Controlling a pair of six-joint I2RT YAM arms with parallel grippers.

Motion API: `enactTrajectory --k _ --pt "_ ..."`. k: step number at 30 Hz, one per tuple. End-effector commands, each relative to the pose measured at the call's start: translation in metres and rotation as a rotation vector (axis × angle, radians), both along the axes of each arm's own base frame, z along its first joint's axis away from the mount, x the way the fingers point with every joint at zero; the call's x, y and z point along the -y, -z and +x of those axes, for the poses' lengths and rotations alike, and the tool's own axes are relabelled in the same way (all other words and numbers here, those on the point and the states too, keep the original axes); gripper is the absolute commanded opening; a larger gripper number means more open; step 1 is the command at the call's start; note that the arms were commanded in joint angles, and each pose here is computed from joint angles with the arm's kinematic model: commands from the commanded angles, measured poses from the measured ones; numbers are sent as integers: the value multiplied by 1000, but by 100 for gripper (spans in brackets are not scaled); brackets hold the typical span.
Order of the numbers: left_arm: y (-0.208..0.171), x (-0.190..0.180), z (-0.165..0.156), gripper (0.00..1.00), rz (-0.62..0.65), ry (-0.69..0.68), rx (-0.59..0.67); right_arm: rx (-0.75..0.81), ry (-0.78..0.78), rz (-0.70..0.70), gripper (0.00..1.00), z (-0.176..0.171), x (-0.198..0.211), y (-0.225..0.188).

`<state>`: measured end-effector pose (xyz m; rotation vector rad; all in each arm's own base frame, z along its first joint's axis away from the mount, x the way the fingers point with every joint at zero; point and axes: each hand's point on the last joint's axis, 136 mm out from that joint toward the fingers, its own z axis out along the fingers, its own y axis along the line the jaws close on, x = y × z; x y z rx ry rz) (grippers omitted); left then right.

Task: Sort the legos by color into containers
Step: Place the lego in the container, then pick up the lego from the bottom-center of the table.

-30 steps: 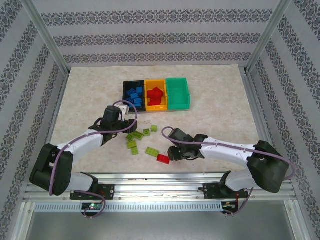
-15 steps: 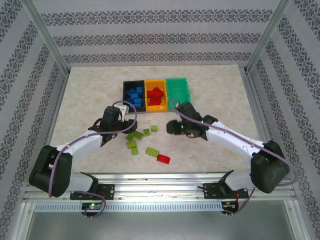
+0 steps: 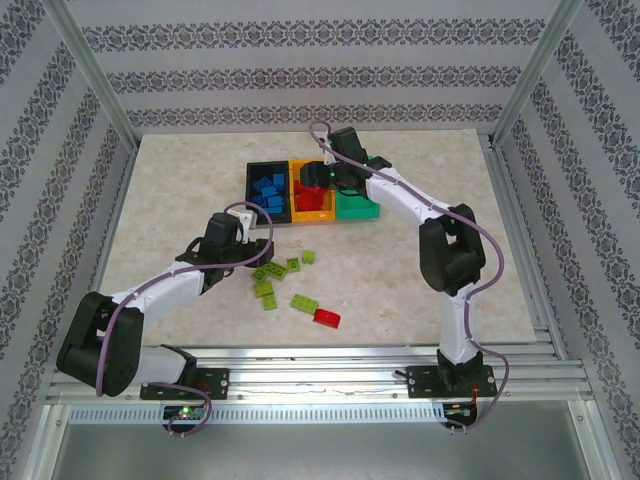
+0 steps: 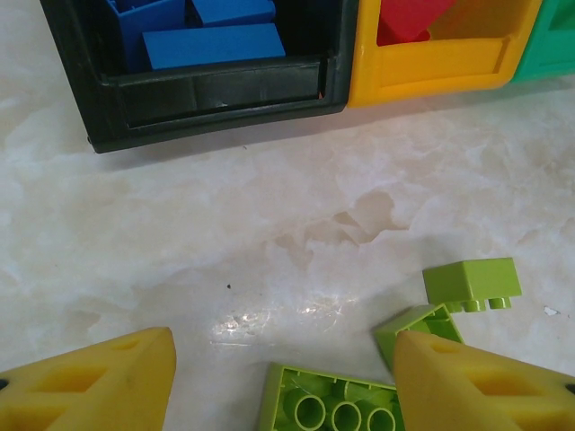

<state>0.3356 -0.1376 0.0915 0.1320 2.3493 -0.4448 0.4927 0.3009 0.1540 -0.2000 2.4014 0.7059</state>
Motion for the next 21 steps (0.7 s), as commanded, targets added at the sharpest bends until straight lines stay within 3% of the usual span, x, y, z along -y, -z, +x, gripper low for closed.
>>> enactTrajectory --k 1,8,21 --pt "-9 -6 4 65 -4 -19 45 -12 -45 3 60 -14 -1 -6" --pt "-10 -7 4 65 -7 -23 49 -53 -141 -65 62 -93 9 14" --pt "-10 -7 3 65 -8 -25 54 -193 -514 -339 64 -271 26 64"
